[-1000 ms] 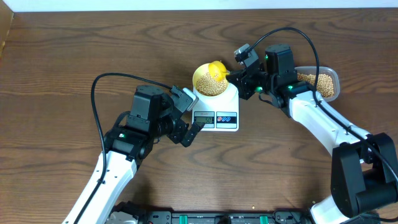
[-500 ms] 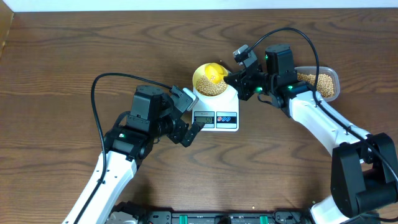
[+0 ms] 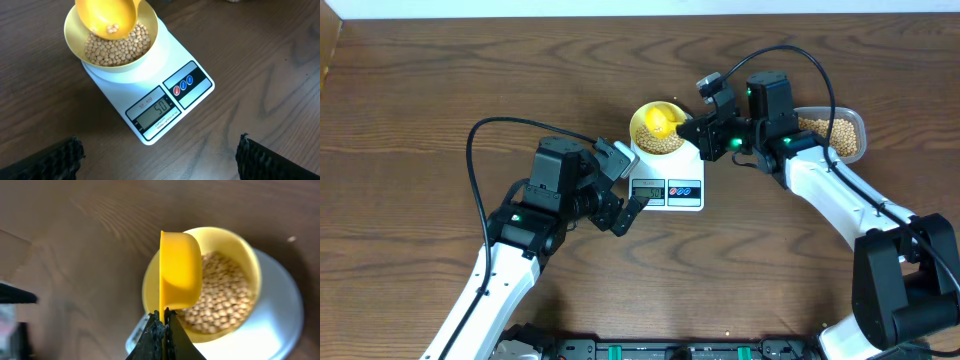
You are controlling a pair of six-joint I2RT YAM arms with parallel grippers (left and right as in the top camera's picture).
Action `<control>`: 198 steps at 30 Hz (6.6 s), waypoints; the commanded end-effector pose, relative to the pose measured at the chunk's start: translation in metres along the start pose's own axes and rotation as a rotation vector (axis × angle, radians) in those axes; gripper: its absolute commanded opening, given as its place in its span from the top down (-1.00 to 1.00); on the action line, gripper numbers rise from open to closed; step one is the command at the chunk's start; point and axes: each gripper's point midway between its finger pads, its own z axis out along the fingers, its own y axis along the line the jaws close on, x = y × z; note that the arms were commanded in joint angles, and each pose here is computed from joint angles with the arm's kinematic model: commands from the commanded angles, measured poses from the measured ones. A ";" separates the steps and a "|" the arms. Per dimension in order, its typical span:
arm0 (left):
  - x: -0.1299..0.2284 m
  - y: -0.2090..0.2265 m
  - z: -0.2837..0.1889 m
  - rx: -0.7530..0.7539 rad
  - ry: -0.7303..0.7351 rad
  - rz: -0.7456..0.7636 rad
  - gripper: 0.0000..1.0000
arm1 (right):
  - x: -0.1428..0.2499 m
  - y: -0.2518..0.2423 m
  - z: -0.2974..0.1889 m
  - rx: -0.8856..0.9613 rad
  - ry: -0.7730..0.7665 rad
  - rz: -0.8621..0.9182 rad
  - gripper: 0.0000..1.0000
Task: Scoop item into bowl and weigh 50g on scale
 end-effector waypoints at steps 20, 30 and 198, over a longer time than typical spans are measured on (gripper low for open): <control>0.006 -0.001 0.003 0.012 0.014 0.011 -0.99 | -0.053 -0.014 -0.111 -0.021 -0.192 0.213 0.98; 0.006 -0.001 0.003 0.012 0.014 0.011 -0.99 | -0.026 -0.047 -0.175 0.300 -0.171 0.202 0.98; 0.006 -0.001 0.003 0.012 0.014 0.011 -0.99 | 0.036 -0.085 -0.261 1.017 0.019 0.218 -0.98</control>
